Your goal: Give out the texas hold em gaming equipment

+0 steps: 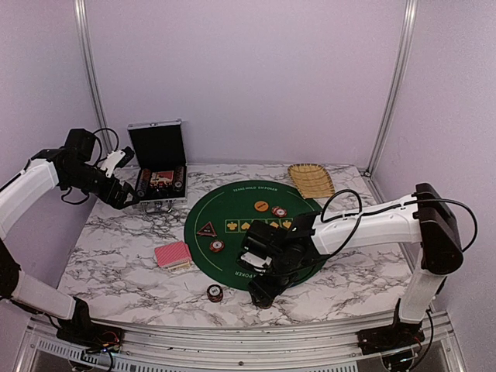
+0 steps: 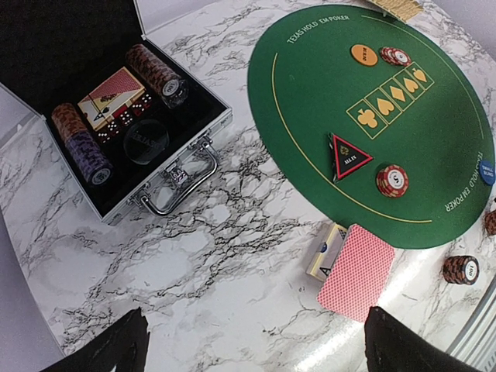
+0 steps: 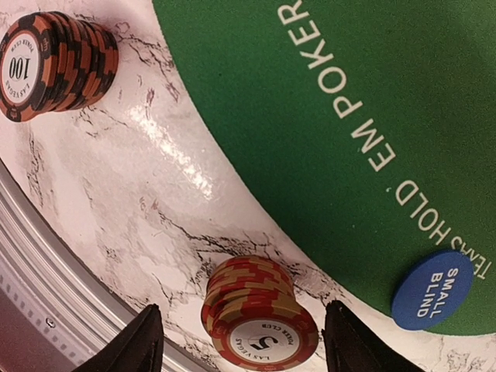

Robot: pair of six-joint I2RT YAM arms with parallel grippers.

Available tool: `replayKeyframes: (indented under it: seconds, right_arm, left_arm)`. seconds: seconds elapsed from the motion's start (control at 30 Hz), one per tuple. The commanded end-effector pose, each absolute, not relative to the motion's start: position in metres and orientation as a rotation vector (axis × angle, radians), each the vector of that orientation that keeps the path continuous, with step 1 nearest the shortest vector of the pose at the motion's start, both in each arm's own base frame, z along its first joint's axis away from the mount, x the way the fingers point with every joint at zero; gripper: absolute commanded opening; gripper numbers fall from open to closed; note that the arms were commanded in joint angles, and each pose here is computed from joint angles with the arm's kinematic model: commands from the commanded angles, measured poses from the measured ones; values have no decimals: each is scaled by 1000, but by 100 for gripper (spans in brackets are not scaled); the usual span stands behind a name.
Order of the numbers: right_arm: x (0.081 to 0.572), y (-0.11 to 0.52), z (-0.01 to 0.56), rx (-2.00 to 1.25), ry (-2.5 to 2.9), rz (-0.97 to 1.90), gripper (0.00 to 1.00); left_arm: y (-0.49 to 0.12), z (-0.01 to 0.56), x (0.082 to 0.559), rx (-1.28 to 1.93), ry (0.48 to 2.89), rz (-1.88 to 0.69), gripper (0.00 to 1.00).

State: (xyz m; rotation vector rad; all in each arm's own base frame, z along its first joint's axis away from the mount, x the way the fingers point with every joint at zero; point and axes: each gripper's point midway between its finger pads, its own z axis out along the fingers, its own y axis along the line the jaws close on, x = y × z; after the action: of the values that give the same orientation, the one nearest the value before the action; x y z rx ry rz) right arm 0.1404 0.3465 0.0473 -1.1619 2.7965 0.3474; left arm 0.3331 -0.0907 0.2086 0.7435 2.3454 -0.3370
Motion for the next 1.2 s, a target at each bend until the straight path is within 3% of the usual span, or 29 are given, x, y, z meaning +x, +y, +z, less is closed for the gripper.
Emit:
replayKeyframes:
  seconds: [0.0,0.57,1.17]
  right_arm:
    - [140,350,43,-1178,2783,338,67]
    - [140,349,41,-1194,2781,336,49]
    - [143,356,64,-1180,2751,363,38]
  left_arm:
    - [-90,211,330,764,2351,-325,99]
    - [-88,213,331,771,2346,-299,99]
    - [-88,211,329,773,2349,-303,99]
